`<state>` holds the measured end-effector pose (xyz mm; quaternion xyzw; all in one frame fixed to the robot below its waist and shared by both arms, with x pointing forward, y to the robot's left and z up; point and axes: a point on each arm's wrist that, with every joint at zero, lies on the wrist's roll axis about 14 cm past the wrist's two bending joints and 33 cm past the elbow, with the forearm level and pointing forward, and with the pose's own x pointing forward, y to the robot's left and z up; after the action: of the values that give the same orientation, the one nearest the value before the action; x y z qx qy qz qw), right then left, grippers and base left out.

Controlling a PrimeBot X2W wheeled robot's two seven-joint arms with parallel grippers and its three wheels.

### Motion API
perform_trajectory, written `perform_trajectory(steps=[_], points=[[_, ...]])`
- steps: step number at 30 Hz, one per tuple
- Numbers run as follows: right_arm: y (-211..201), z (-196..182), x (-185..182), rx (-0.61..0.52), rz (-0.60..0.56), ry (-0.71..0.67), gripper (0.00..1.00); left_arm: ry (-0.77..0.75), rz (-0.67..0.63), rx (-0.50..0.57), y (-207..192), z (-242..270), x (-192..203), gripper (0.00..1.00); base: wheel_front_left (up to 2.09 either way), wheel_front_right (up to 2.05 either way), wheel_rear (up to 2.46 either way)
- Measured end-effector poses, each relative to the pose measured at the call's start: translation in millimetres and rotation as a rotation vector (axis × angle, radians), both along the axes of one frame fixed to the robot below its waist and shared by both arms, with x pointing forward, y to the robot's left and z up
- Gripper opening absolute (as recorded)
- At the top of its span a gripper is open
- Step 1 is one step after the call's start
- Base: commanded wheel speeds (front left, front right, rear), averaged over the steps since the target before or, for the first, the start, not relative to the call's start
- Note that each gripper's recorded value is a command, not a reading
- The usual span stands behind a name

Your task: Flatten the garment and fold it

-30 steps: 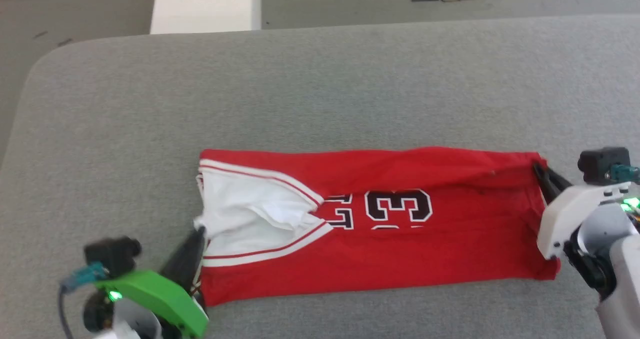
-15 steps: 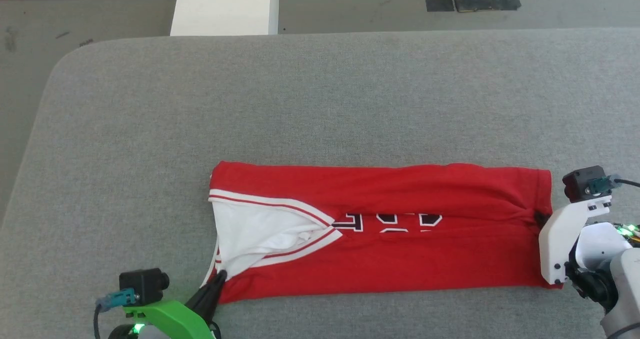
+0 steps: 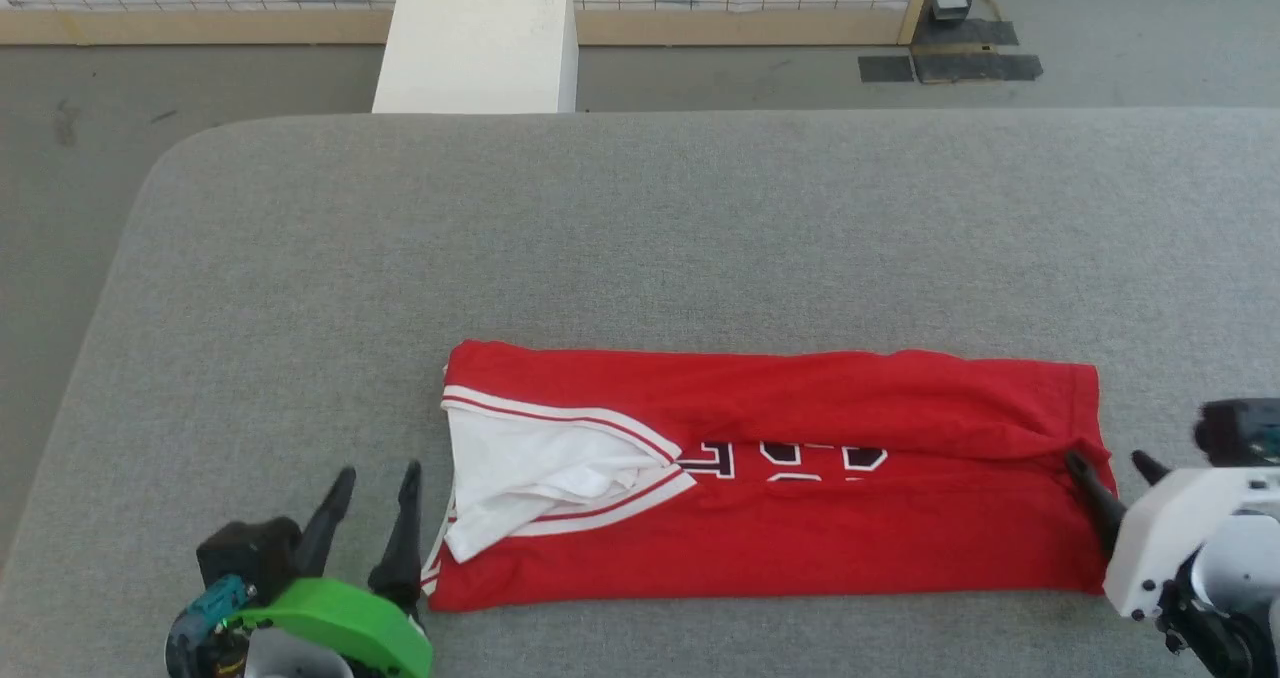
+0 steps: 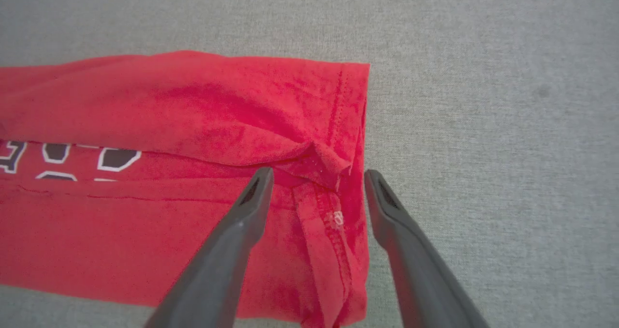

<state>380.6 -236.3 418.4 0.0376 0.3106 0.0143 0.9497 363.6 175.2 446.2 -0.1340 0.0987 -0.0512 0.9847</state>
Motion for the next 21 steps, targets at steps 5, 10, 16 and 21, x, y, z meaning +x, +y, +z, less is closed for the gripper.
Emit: perform_trajectory(steps=[5,10,16,21], points=[[-4,23,-2,0.068,-0.117,-0.158,1.00,-0.126,0.040,0.045,4,31,13,1.00,0.00,0.00,0.00],[-14,35,-4,0.076,-0.201,-0.248,1.00,-0.261,0.092,0.091,11,69,25,1.00,0.00,0.00,0.00],[-21,28,-3,0.106,-0.252,-0.237,1.00,-0.336,0.119,0.103,13,90,35,1.00,0.00,0.00,0.00],[-15,13,8,0.174,-0.269,-0.172,1.00,-0.344,0.116,0.098,13,91,45,1.00,0.00,0.00,0.00]])
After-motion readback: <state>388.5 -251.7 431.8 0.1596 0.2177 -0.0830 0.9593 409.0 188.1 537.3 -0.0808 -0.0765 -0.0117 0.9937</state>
